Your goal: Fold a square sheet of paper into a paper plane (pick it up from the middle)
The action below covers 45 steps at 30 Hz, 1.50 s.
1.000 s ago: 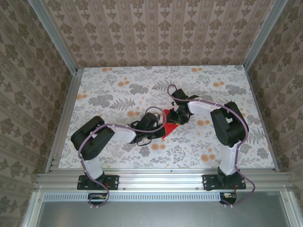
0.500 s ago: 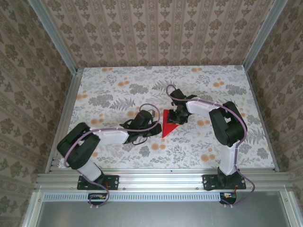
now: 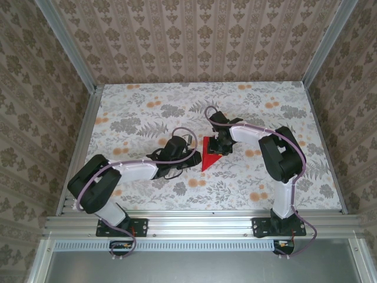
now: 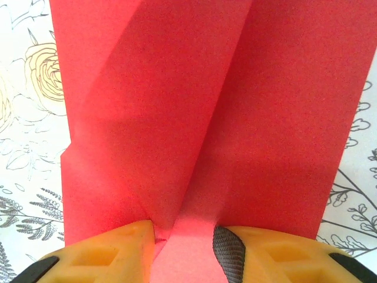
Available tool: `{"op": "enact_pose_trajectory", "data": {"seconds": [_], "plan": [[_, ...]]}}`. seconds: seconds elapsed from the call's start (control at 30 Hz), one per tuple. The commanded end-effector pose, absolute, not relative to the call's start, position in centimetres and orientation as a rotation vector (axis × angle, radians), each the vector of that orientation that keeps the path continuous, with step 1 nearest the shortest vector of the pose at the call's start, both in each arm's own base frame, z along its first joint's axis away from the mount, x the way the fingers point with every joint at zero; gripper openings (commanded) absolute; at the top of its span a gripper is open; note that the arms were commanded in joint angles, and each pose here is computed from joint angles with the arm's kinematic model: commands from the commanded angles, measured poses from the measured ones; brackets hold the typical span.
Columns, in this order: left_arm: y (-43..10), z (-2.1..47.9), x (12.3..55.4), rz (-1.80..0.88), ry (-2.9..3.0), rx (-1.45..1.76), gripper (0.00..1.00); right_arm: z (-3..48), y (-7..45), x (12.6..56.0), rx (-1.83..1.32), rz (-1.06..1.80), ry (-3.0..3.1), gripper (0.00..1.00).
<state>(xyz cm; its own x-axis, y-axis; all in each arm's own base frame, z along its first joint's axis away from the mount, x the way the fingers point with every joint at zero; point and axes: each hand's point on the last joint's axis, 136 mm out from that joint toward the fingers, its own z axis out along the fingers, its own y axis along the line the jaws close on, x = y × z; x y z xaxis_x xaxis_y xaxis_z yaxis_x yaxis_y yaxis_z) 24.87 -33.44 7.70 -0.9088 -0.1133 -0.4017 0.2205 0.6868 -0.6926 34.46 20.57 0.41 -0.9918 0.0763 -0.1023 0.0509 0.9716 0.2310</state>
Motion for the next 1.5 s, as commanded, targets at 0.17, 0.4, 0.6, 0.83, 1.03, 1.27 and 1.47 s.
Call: {"op": "enact_pose_trajectory", "data": {"seconds": [0.17, 0.4, 0.6, 0.83, 1.03, 1.27, 1.47], "plan": [[-36.6, 8.4, 24.8, -1.247, 2.434, 0.137, 0.13, -7.4, 14.5, 29.5, 0.179, -0.119, 3.208, 0.42], [-37.8, 7.1, 24.7, -1.266, 2.463, 0.158, 0.11, -7.6, 14.4, 29.4, 0.207, -0.127, 3.208, 0.42], [-37.0, 4.8, 24.1, -1.187, 2.555, 0.147, 0.11, -7.7, 14.3, 29.3, 0.218, -0.136, 3.21, 0.42], [-35.9, 3.2, 23.5, -1.124, 2.614, 0.126, 0.1, -7.9, 14.2, 29.3, 0.223, -0.139, 3.214, 0.42], [-35.7, 2.6, 23.4, -1.102, 2.636, 0.126, 0.1, -8.0, 14.2, 29.3, 0.227, -0.143, 3.217, 0.42], [-35.5, 1.9, 23.3, -1.071, 2.66, 0.118, 0.09, -8.2, 14.2, 29.2, 0.232, -0.149, 3.218, 0.42], [-35.2, 1.5, 23.3, -1.042, 2.672, 0.113, 0.09, -8.2, 14.1, 29.2, 0.24, -0.153, 3.219, 0.42]]}}
